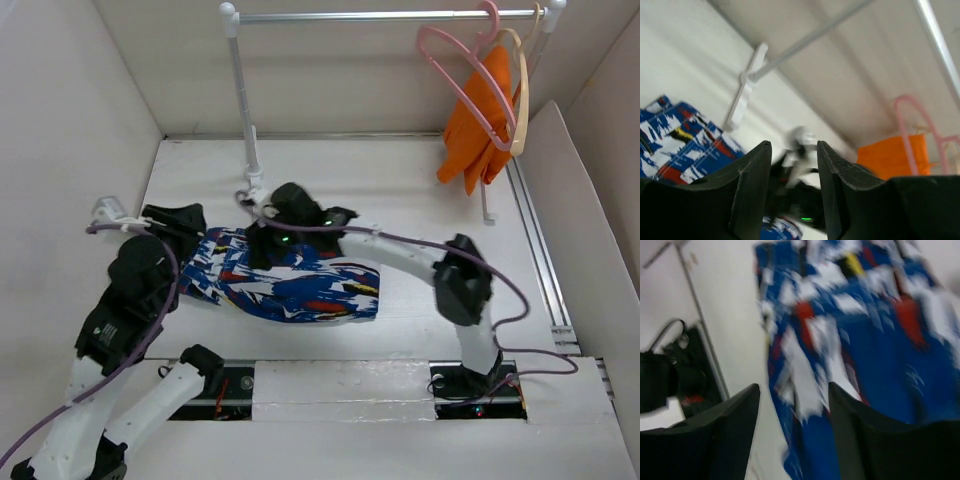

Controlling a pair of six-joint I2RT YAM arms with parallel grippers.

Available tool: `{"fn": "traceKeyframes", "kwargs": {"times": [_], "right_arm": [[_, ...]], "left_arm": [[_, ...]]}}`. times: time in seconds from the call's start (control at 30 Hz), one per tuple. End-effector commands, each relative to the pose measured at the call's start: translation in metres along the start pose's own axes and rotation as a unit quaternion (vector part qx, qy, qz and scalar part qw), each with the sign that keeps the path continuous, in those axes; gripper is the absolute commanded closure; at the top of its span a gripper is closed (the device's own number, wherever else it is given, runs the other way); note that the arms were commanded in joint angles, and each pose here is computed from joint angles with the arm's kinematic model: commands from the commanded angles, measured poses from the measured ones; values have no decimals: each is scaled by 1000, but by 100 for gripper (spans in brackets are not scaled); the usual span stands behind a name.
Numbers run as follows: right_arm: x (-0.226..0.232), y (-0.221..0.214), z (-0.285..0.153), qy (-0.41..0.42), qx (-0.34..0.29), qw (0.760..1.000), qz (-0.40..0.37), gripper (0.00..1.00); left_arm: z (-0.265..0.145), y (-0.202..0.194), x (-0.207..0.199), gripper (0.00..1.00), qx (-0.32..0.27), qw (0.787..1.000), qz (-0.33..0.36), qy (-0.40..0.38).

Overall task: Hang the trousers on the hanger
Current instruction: Fold the trousers at the center of the board.

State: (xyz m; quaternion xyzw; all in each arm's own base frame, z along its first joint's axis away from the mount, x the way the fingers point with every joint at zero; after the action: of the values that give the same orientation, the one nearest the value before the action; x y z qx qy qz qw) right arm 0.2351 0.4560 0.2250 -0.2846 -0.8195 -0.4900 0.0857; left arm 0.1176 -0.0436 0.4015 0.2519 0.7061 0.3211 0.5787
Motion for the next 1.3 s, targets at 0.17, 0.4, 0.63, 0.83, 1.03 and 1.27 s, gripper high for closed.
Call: {"fn": "traceKeyframes", "kwargs": {"times": [0.17, 0.4, 0.63, 0.83, 1.03, 1.27], "right_arm": [[-61, -38, -173, -92, -97, 989, 62, 100], [-76, -117, -190, -110, -8, 990, 85, 100], [-95, -198, -175, -168, 57, 972, 155, 100], [-107, -232, -193, -211, 71, 958, 179, 100], [-90, -187, -206, -207, 90, 966, 126, 72], [-43, -65, -274, -223, -39, 973, 33, 55]], "left_arm": [[85, -155, 18, 61, 225, 969, 106, 0], [149, -203, 74, 62, 316, 939, 121, 56], [168, -187, 164, 62, 298, 935, 65, 179], [162, -177, 203, 64, 282, 926, -7, 252], [160, -136, 165, 65, 232, 956, -15, 180], [149, -97, 59, 74, 223, 972, 67, -13]]}}
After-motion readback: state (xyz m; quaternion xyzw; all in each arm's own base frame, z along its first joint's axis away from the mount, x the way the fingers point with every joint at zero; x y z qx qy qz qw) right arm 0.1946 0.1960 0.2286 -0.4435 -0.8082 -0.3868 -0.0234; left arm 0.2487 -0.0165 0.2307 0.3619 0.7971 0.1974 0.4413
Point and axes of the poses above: each gripper's point midway between its finger pads, its own z axis out along the fingers, its own x axis along the line the jaws close on, y = z × x, the point moved 10 cm from there along -z, back along the fingers, and after that the axes turned 7 degrees about z, right-handed, at the moved point
